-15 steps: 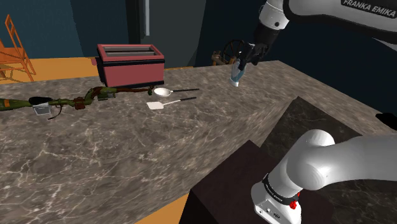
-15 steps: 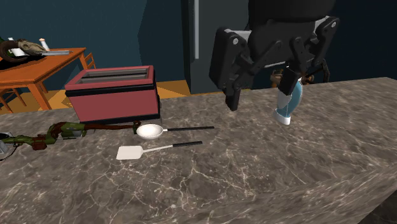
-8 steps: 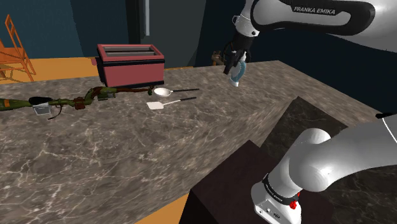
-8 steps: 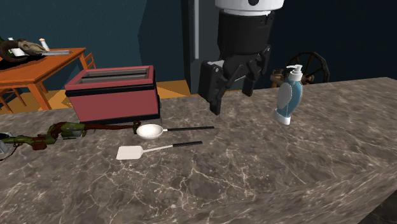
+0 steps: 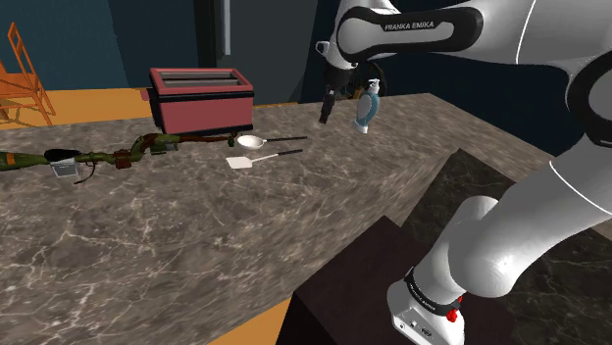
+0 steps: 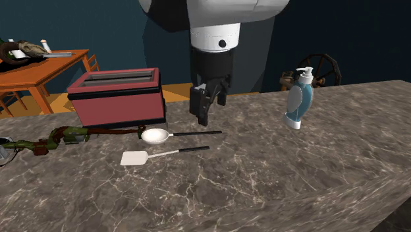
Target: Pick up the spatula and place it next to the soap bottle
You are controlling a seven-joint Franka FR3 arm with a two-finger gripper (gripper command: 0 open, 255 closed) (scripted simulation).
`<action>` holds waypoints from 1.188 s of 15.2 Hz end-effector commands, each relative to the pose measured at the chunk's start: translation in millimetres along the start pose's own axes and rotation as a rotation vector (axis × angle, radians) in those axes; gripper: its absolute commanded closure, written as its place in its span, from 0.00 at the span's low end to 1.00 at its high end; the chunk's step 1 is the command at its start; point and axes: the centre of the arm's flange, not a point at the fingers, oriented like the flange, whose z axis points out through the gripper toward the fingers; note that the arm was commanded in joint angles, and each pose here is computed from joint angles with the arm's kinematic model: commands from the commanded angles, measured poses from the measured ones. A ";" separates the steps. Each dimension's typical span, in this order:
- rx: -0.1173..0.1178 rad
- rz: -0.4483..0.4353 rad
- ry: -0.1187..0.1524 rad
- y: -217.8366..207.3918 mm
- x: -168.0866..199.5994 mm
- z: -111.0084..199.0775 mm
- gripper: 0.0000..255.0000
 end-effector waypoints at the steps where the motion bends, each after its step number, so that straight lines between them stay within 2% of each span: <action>1: 0.009 -0.095 -0.008 1.4 21.5 18.7 0.00; 8: 0.039 -0.407 -0.038 -2.5 94.4 81.6 0.00; 15: 0.070 -0.720 -0.068 -30.2 160.4 146.0 0.00; 16: 0.073 -0.748 -0.071 -33.8 165.7 151.9 0.00; 18: 0.073 -0.748 -0.071 -34.3 164.8 162.4 0.00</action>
